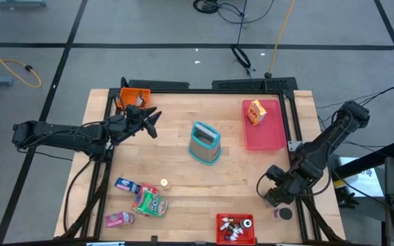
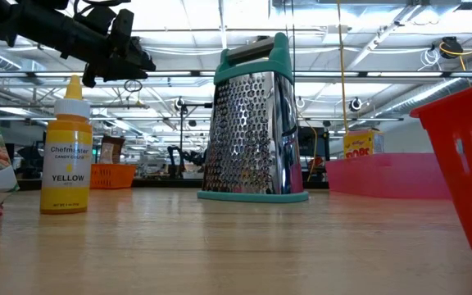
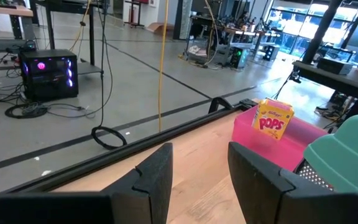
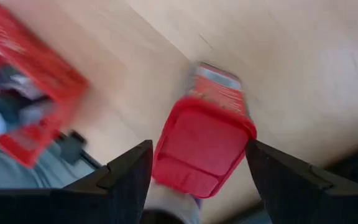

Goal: Pick & Place Kitchen Items
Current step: Put the red seasoning can into the orange bin

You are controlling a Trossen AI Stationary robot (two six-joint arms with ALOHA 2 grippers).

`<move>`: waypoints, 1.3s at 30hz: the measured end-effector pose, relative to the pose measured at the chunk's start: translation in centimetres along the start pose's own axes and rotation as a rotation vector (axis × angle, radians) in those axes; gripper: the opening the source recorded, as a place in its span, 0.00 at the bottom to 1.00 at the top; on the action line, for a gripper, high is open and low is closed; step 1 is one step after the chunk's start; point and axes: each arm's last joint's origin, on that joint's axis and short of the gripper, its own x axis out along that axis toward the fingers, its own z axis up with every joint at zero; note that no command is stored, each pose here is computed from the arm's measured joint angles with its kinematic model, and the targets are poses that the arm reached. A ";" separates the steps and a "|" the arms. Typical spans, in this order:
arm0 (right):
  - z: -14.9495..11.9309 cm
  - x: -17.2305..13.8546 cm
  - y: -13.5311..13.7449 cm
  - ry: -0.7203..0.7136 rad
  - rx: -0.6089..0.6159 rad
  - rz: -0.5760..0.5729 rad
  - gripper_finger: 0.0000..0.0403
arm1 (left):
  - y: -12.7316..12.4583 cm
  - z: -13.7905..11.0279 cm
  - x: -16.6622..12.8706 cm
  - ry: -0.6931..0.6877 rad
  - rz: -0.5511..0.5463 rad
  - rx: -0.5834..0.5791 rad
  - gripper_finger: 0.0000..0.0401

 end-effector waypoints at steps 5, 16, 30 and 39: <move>0.2 1.1 -0.8 0.059 0.045 -0.035 0.63 | 0.0 0.0 0.0 0.001 0.000 0.001 0.39; 0.8 2.9 -1.3 0.064 0.047 0.019 0.62 | 0.0 0.0 0.0 0.003 0.001 0.002 0.39; 2.7 2.9 -1.9 -0.026 0.025 -0.020 0.62 | 0.0 0.0 0.0 0.004 0.001 0.002 0.39; 5.8 2.6 -1.7 -0.194 -0.092 0.000 0.62 | 0.0 -0.2 0.0 0.015 0.004 0.003 0.39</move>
